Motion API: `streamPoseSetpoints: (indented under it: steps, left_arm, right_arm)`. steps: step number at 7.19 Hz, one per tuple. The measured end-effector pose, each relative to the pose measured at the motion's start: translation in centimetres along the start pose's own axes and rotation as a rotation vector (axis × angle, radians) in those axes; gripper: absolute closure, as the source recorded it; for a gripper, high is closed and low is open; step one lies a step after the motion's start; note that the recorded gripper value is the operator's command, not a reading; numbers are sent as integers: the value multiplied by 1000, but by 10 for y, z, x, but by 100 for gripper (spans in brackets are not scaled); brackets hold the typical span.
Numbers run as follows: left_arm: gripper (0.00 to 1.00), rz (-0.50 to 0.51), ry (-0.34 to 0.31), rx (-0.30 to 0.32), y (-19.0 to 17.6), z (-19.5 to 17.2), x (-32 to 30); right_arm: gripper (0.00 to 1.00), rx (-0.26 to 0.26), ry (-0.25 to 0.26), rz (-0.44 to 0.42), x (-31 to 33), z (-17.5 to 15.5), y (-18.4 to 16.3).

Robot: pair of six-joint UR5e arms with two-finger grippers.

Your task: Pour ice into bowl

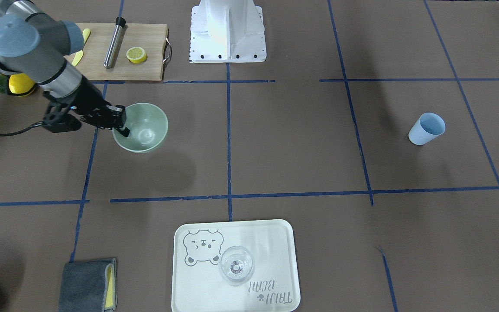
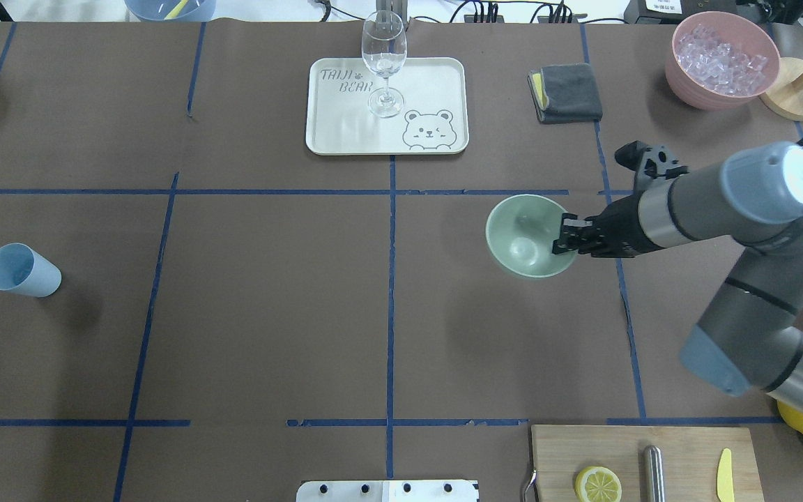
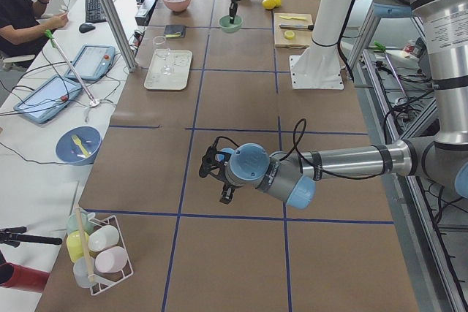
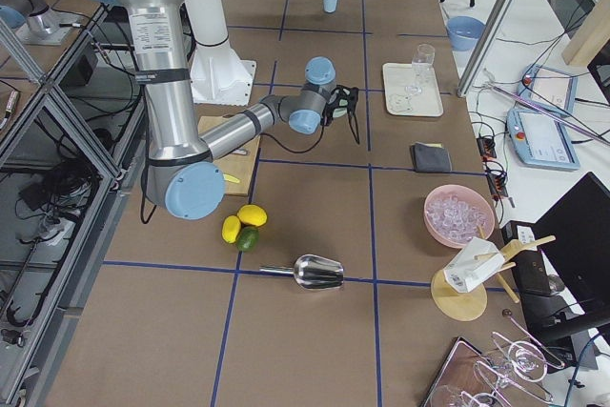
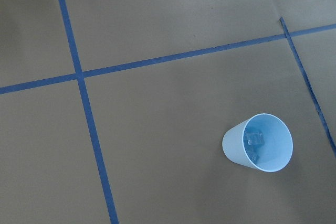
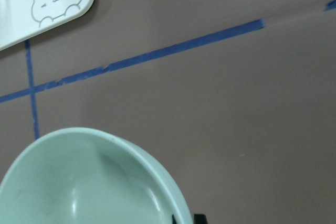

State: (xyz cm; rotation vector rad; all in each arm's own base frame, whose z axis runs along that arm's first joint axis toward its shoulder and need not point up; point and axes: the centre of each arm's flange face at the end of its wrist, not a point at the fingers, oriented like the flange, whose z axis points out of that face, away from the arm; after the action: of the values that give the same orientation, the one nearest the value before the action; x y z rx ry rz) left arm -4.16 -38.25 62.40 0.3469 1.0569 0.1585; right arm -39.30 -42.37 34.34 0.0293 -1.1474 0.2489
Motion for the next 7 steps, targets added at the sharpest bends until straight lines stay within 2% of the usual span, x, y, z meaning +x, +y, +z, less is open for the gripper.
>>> streamPoseSetpoints:
  steps: [1, 3, 5, 7]
  left_arm:
    - [0, 0, 0, 0, 0, 0, 0]
    - [0, 0, 0, 0, 0, 0, 0]
    - [0, 0, 0, 0, 1, 0, 0]
    - [0, 3, 2, 2, 5, 0, 1]
  right_arm:
    - [100, -5, 19, 33, -64, 25, 31]
    - [100, 43, 51, 106, -160, 68, 84]
    - [100, 77, 75, 166, -223, 115, 93]
    - [100, 90, 81, 176, -243, 148, 102]
